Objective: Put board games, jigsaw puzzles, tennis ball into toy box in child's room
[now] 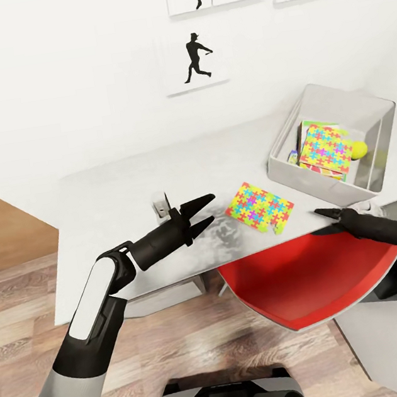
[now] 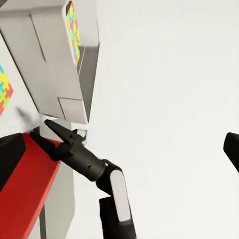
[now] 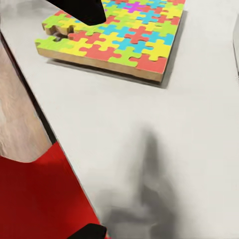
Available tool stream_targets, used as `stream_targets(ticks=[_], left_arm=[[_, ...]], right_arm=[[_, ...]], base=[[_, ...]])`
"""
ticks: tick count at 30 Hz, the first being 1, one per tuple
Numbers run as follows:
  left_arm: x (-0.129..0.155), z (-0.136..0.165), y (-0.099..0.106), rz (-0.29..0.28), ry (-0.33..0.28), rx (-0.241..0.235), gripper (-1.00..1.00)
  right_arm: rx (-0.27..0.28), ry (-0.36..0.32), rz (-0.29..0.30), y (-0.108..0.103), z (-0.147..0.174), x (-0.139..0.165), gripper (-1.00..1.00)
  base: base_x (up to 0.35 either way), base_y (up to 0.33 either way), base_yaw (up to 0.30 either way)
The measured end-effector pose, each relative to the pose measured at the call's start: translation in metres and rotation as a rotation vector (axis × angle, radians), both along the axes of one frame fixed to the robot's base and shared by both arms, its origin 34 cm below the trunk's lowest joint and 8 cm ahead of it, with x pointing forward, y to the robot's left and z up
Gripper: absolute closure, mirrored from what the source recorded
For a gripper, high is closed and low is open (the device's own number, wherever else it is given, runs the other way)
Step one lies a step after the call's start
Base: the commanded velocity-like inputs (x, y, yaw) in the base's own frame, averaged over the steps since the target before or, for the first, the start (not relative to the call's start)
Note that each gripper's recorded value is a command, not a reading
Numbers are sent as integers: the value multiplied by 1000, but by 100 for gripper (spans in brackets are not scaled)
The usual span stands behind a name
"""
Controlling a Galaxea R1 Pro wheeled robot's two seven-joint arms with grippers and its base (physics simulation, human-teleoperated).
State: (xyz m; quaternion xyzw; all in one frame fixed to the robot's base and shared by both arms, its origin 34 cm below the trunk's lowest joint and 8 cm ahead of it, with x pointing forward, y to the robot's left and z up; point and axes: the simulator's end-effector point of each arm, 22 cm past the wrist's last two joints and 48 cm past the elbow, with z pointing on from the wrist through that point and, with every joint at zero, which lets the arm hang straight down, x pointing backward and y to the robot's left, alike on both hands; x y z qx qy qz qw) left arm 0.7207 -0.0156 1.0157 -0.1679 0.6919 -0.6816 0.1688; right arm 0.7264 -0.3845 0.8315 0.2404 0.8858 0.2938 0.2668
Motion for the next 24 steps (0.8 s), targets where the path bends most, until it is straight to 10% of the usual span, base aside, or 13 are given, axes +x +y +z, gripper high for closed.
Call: stream_targets(ticks=[24], left_arm=[[-19,18,-8,-25,-27,4,-100]], right_arm=[[-33,-15,-29,26,-8,14,-100]], base=[[0,0,0]])
